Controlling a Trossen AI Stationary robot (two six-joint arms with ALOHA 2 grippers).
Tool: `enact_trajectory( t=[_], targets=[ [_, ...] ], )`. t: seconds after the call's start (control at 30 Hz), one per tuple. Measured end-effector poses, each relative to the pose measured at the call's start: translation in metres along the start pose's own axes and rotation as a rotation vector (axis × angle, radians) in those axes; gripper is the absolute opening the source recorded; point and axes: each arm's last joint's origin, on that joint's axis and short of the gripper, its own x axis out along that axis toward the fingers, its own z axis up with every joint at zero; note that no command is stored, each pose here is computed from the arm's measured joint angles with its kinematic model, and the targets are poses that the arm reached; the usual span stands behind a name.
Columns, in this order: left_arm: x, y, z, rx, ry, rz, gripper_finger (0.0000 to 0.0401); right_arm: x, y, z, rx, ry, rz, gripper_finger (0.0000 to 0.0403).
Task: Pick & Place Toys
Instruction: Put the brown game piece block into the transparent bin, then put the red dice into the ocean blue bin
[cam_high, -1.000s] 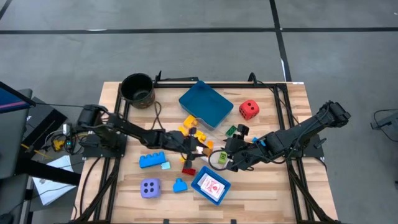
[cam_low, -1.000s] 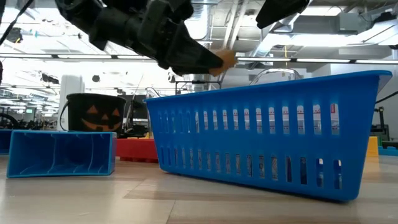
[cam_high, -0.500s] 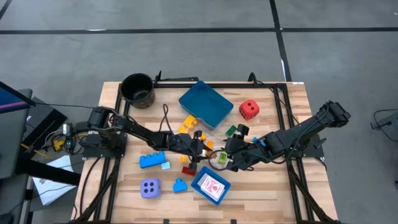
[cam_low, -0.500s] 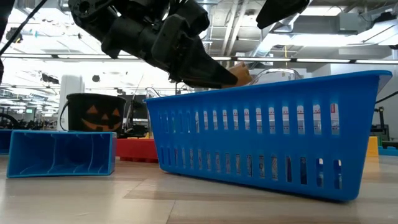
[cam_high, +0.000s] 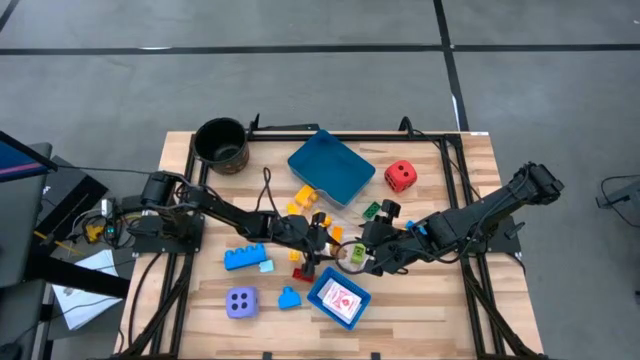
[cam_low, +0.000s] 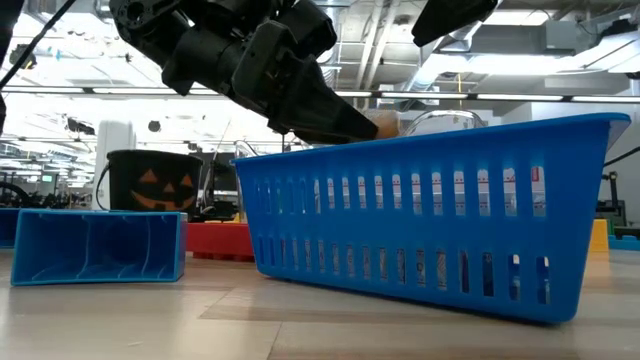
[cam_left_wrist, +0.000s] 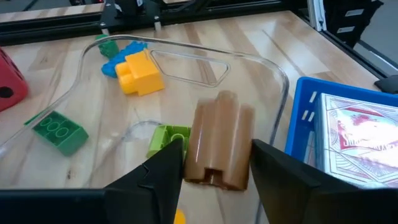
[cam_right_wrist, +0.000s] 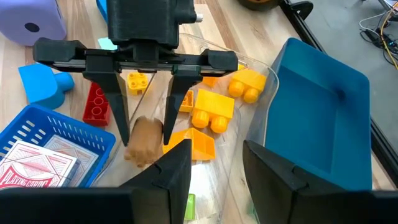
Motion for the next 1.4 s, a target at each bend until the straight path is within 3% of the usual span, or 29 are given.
enact_trajectory(
  t=[0.37,0.67,1.1,1.4],
  targets=[
    [0.0,0.0,0.0,0.0,0.0,-0.001,0.0235,0.0,0.0,0.0,0.0,0.0,0.0,0.0136],
    [-0.002,0.0,0.002,0.0,-0.003,-0.001,0.024,0.0,0.0,0.0,0.0,0.0,0.0,0.0136],
    [-0.032,-0.003,0.023,0.003,0.038,-0.014,0.0237,0.0,0.0,0.0,0.0,0.0,0.0,0.0136],
    [-0.07,-0.002,0.039,-0.028,0.116,-0.019,0.0237,0.0,0.0,0.0,-0.001,0.001,0.0,0.0136]
  ],
)
